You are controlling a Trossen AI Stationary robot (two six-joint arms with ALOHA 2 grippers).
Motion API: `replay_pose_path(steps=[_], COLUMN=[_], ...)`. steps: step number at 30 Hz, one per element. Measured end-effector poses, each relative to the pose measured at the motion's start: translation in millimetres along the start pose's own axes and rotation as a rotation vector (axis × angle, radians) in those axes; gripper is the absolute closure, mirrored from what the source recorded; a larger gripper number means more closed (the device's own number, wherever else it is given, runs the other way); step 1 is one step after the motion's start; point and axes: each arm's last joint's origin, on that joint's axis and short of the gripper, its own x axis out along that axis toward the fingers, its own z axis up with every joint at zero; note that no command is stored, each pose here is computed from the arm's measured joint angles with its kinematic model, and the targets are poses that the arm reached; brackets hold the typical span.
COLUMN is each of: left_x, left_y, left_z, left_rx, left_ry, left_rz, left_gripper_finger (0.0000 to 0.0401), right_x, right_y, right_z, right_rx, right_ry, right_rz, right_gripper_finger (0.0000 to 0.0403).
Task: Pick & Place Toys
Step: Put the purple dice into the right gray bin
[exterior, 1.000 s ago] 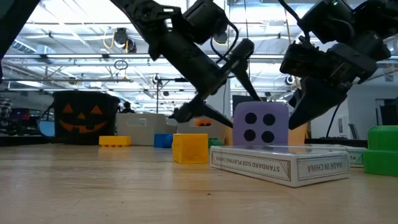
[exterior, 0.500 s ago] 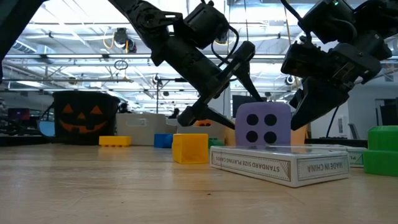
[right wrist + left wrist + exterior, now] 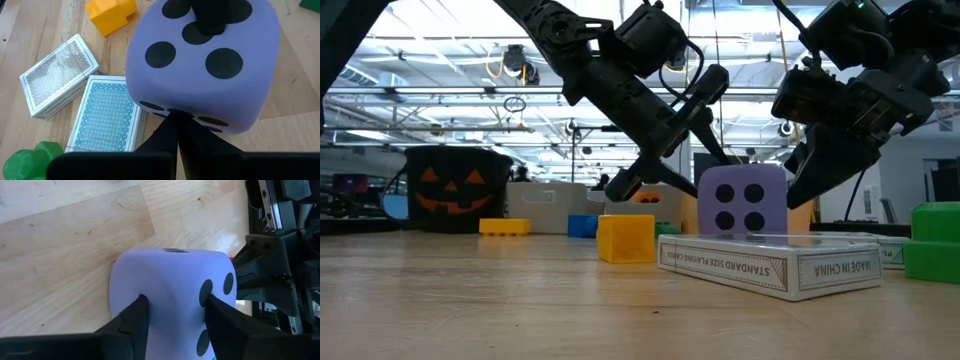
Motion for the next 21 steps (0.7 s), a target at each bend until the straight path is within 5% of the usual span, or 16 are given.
replay_pose_path(steps=[21], left_x=[-1.3], left_y=[1.6], left_z=[6.3], left_rx=[0.009], left_ry=[-0.004], left_rz=[-0.006], left_gripper_finger=[0.0270], right_x=[0.1], right_y=[-0.1], right_z=[0.2], right_rx=[0.002], right_ry=[0.004], right_rz=[0.014], right_gripper_finger=[0.0403])
